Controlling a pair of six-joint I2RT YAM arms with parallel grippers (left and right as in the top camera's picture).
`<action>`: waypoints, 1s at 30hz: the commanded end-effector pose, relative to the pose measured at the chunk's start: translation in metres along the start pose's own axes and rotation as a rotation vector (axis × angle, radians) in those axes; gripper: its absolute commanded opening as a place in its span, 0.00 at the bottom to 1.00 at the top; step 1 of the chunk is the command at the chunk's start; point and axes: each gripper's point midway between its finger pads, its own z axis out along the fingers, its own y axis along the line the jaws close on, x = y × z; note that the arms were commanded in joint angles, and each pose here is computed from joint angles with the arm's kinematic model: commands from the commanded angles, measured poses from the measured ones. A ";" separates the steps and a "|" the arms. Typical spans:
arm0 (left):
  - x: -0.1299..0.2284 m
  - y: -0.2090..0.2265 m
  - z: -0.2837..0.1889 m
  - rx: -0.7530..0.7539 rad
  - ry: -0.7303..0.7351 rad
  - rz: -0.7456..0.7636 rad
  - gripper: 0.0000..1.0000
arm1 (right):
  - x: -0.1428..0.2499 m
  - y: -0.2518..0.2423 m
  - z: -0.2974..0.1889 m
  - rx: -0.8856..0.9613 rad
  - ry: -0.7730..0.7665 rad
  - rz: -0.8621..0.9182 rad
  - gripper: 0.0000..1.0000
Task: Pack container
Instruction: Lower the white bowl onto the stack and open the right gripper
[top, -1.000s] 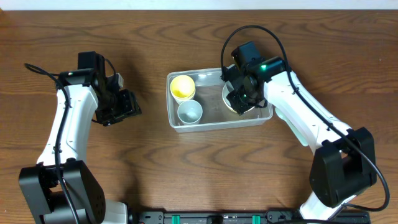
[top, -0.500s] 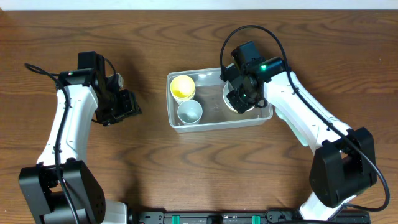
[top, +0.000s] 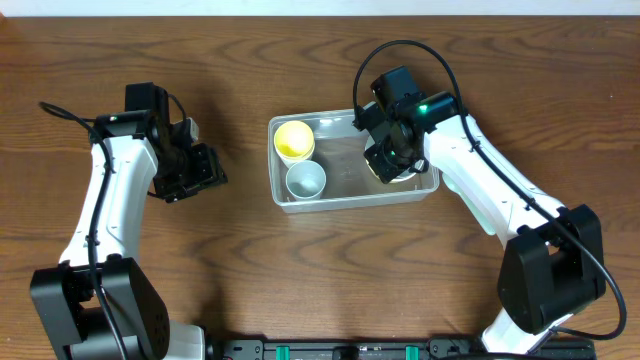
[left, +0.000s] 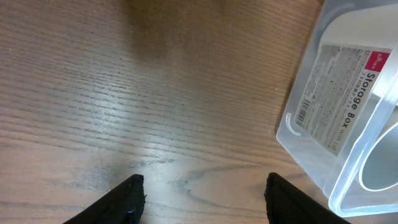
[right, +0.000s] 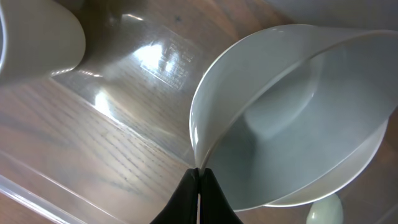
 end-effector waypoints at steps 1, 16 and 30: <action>-0.002 -0.002 -0.003 0.013 -0.006 0.010 0.63 | 0.003 -0.007 0.000 0.047 0.011 -0.012 0.01; -0.002 -0.002 -0.003 0.013 -0.006 0.010 0.63 | -0.030 -0.013 -0.059 0.098 -0.109 -0.075 0.01; -0.002 -0.002 -0.003 0.013 -0.006 0.010 0.63 | -0.019 -0.013 -0.066 0.104 -0.062 -0.084 0.01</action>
